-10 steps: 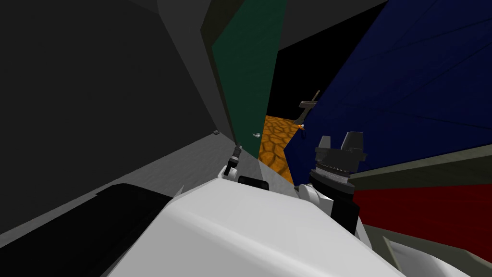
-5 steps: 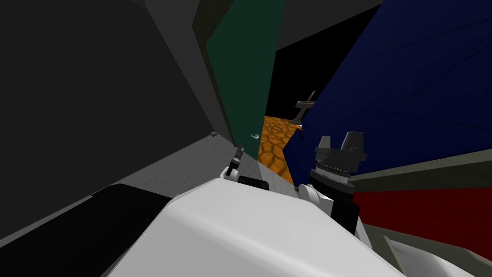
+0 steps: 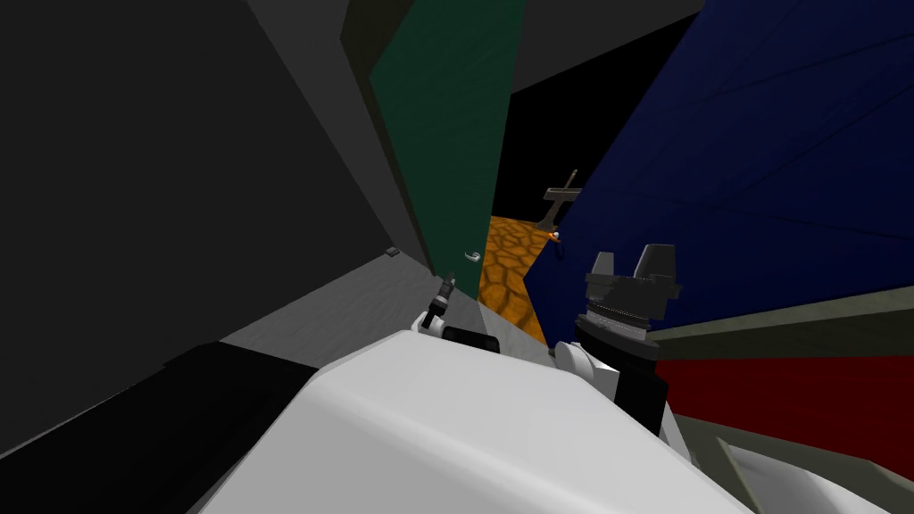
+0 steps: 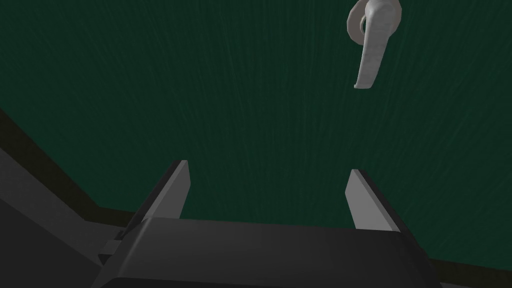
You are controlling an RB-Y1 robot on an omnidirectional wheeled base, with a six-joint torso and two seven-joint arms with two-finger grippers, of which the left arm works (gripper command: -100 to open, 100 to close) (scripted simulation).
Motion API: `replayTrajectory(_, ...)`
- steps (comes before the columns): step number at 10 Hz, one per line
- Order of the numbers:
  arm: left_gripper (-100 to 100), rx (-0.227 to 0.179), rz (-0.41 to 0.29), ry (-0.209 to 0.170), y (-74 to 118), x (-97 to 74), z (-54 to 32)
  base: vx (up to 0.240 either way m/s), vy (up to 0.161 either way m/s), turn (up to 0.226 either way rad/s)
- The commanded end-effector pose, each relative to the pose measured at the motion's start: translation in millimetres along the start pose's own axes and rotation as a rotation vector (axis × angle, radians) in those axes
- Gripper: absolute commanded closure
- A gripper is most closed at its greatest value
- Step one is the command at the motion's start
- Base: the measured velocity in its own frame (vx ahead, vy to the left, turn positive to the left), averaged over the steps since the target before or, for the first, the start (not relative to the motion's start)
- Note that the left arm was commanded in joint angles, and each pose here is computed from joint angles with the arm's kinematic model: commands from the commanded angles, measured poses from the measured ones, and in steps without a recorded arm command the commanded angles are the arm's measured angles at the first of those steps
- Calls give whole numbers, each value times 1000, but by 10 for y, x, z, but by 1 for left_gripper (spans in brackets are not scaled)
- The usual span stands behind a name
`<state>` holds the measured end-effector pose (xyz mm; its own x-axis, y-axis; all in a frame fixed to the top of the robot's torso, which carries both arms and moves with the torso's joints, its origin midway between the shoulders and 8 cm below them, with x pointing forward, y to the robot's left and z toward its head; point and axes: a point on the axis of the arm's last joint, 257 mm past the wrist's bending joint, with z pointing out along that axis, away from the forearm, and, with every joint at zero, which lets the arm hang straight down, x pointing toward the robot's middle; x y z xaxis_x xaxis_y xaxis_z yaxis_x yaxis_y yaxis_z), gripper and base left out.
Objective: Push the door open
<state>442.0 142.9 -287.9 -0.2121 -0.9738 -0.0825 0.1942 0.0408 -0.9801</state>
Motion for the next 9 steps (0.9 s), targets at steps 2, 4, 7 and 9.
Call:
replayTrajectory(2, -100, -28, -15, 18, 166, 106, -32, 90, 47, -71)
replayTrajectory(4, -100, -48, -26, 31, 278, 171, -60, 85, 35, -71)
replayTrajectory(7, -100, -77, -40, 49, 439, 266, -107, 84, 44, -63)
replayTrajectory(9, -100, -93, -49, 59, 529, 323, -137, 88, 40, -69)
